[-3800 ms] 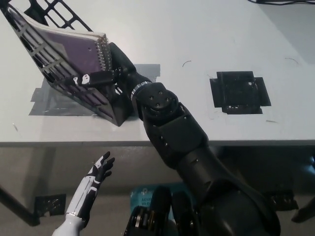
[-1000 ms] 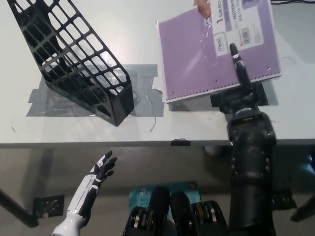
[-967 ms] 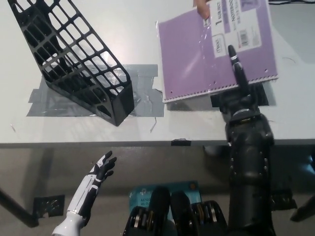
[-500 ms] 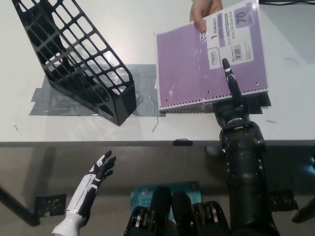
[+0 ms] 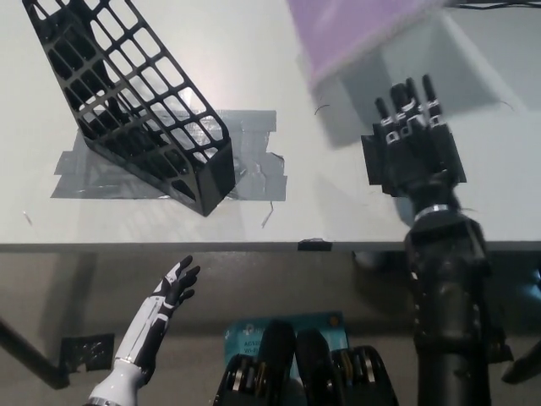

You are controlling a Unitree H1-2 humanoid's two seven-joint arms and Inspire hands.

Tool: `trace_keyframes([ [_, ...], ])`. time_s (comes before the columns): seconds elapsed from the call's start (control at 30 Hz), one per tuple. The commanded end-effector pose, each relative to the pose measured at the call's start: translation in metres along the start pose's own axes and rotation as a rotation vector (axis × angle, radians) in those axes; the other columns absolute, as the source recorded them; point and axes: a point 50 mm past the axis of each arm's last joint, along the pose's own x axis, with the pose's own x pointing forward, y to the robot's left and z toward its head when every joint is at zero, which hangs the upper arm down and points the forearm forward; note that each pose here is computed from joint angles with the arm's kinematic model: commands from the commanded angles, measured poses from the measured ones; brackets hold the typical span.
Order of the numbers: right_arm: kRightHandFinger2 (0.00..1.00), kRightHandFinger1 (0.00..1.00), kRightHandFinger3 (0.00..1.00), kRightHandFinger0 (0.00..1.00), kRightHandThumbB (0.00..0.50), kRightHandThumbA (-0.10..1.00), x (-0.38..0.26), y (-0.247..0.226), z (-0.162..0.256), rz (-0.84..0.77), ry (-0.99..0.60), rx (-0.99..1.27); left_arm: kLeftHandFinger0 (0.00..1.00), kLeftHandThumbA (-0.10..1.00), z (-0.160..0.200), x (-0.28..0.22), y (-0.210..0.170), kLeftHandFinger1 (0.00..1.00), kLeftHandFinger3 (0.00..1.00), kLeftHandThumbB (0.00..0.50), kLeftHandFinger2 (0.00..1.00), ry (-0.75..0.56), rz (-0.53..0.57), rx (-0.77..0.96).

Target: A shelf with a book inside it is placed on the center of the desk infront of the robot. The robot uses its right hand to grab the book, take it out and hand it to a person.

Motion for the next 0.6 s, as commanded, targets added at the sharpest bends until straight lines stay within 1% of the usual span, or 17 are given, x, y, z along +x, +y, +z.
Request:
trace_keyframes([
  [0.0,1.00,1.00,1.00,1.00,0.442,1.00,-0.039,0.103,0.050,0.489,-0.123,-0.172,1.00,1.00,0.014,0.008,0.010,1.00,1.00,0.216,1.00,-0.063,-0.001,0.014],
  [0.03,1.00,1.00,1.00,1.00,0.443,1.00,-0.045,0.109,0.055,0.512,-0.142,-0.199,1.00,1.00,0.015,0.008,0.010,1.00,1.00,0.210,1.00,-0.064,0.000,0.015],
  [0.07,1.00,1.00,1.00,1.00,0.466,1.00,-0.063,0.122,0.064,0.563,-0.189,-0.275,1.00,1.00,0.015,0.009,0.011,1.00,1.00,0.213,1.00,-0.064,0.000,0.015],
  [0.1,1.00,1.00,1.00,1.00,0.468,1.00,-0.069,0.126,0.067,0.578,-0.204,-0.297,1.00,1.00,0.015,0.009,0.011,1.00,1.00,0.213,1.00,-0.063,0.000,0.016],
  [0.13,1.00,1.00,1.00,1.00,0.475,1.00,-0.085,0.131,0.074,0.604,-0.250,-0.372,1.00,1.00,0.016,0.010,0.011,1.00,1.00,0.206,1.00,-0.067,-0.002,0.023],
  [0.2,1.00,1.00,1.00,1.00,0.469,1.00,-0.096,0.132,0.077,0.619,-0.280,-0.430,1.00,1.00,0.016,0.011,0.011,1.00,1.00,0.212,1.00,-0.070,-0.004,0.028],
  [0.23,1.00,1.00,1.00,1.00,0.450,1.00,-0.105,0.128,0.077,0.626,-0.295,-0.484,1.00,1.00,0.015,0.011,0.012,1.00,1.00,0.226,1.00,-0.066,-0.003,0.030],
  [0.3,1.00,1.00,1.00,1.00,0.447,1.00,-0.112,0.121,0.075,0.622,-0.300,-0.545,1.00,1.00,0.014,0.010,0.013,1.00,1.00,0.225,1.00,-0.064,-0.002,0.031],
  [0.33,1.00,1.00,1.00,1.00,0.437,1.00,-0.118,0.109,0.070,0.593,-0.292,-0.606,1.00,1.00,0.013,0.009,0.013,1.00,1.00,0.221,1.00,-0.064,-0.003,0.029],
  [0.37,1.00,1.00,1.00,1.00,0.437,1.00,-0.119,0.106,0.069,0.585,-0.290,-0.620,1.00,1.00,0.013,0.009,0.013,1.00,1.00,0.221,1.00,-0.064,-0.003,0.028],
  [0.4,1.00,1.00,1.00,1.00,0.456,1.00,-0.122,0.092,0.064,0.554,-0.254,-0.656,1.00,1.00,0.012,0.008,0.012,1.00,1.00,0.219,1.00,-0.060,-0.004,0.022],
  [0.43,1.00,1.00,1.00,1.00,0.458,1.00,-0.126,0.081,0.060,0.530,-0.223,-0.677,1.00,1.00,0.010,0.006,0.011,1.00,1.00,0.218,1.00,-0.056,-0.004,0.018],
  [0.47,1.00,1.00,1.00,1.00,0.442,1.00,-0.129,0.072,0.056,0.512,-0.193,-0.681,1.00,1.00,0.010,0.004,0.010,1.00,1.00,0.221,1.00,-0.051,-0.003,0.022],
  [0.5,1.00,1.00,1.00,1.00,0.389,1.00,-0.135,0.053,0.050,0.475,-0.140,-0.687,1.00,1.00,0.008,0.002,0.009,1.00,1.00,0.220,1.00,-0.046,-0.004,0.020],
  [0.53,1.00,1.00,1.00,1.00,0.364,1.00,-0.141,0.036,0.045,0.445,-0.095,-0.695,1.00,1.00,0.008,0.002,0.008,1.00,1.00,0.220,1.00,-0.045,-0.005,0.016],
  [0.57,1.00,1.00,1.00,1.00,0.349,1.00,-0.147,0.022,0.041,0.417,-0.062,-0.707,1.00,1.00,0.007,0.001,0.007,1.00,1.00,0.220,1.00,-0.043,-0.006,0.012],
])
